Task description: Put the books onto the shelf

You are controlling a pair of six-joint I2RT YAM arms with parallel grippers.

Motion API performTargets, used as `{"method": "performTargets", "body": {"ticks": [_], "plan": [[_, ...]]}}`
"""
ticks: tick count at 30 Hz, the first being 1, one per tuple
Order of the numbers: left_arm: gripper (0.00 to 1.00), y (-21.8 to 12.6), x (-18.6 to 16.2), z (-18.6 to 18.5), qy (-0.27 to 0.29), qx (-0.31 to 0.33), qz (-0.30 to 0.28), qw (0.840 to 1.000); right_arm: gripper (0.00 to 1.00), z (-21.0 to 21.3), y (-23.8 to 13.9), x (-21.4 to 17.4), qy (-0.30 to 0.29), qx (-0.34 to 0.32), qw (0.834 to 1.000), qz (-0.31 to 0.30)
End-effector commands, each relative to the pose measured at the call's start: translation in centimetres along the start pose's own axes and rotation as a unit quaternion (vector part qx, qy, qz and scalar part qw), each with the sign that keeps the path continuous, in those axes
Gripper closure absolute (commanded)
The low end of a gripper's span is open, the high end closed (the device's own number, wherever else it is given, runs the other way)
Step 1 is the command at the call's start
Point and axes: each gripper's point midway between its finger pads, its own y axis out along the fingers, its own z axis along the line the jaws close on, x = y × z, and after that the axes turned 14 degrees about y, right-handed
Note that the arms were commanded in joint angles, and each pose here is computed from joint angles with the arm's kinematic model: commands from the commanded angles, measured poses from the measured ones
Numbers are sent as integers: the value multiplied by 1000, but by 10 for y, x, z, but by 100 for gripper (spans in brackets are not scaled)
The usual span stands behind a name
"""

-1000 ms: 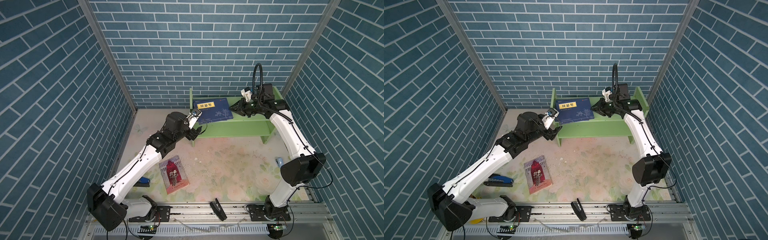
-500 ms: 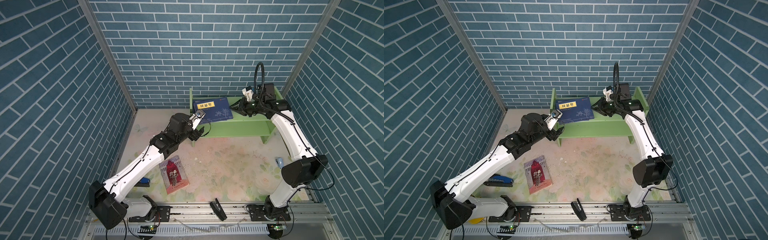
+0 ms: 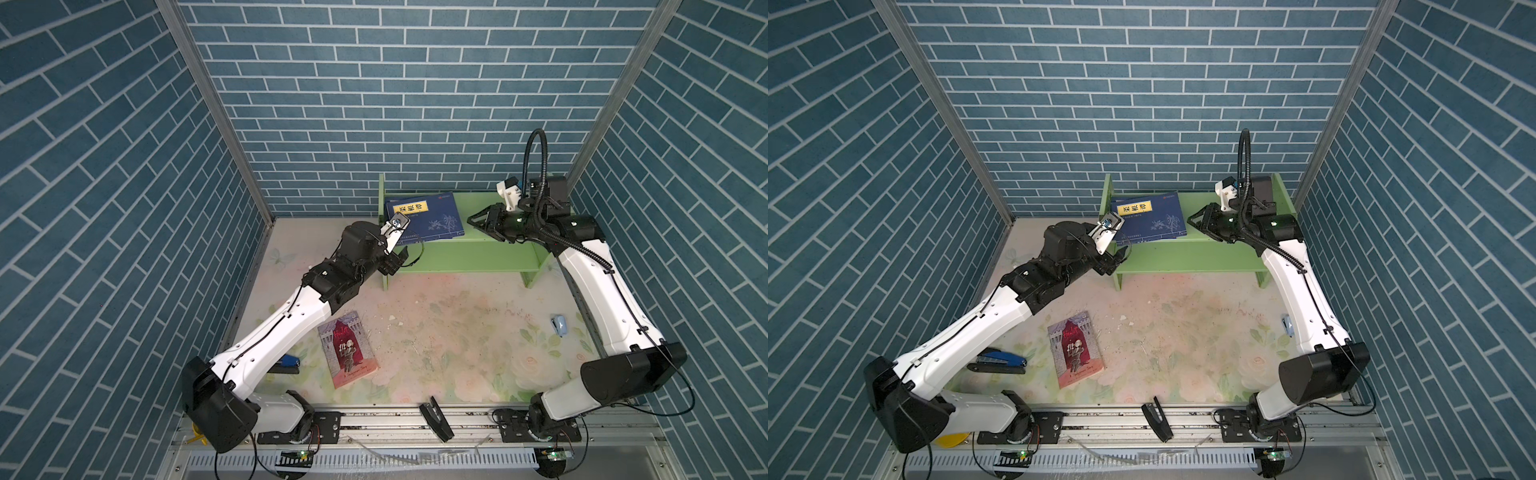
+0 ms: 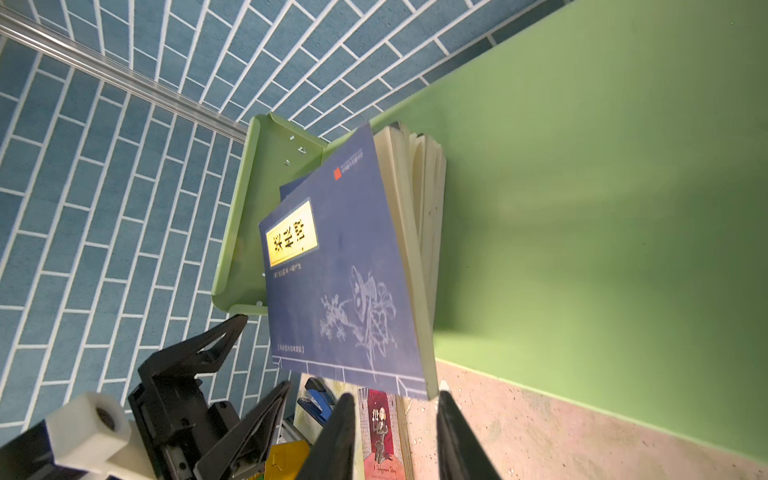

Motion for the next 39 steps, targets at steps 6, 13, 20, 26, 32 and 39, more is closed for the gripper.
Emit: {"method": "performTargets", "body": {"ticks": [6,13,20,26,32,39], "plan": [[17,-21,16,12,-20,-1,-13,1000,62,12,-9,-26,-5,51,999,16],[17,-38,24,18,-15,-8,-13,1000,64,26,14,-65,-16,60,995,77],[14,-61,35,44,-25,23,-17,999,72,35,38,-91,-25,58,994,90],[12,-77,41,71,-88,35,-31,995,76,38,59,-104,-47,39,994,92],[11,-80,34,80,-147,21,-42,988,79,35,79,-107,-60,22,993,98],[11,-77,31,79,-159,13,-44,986,79,38,91,-102,-71,9,993,98]]}}
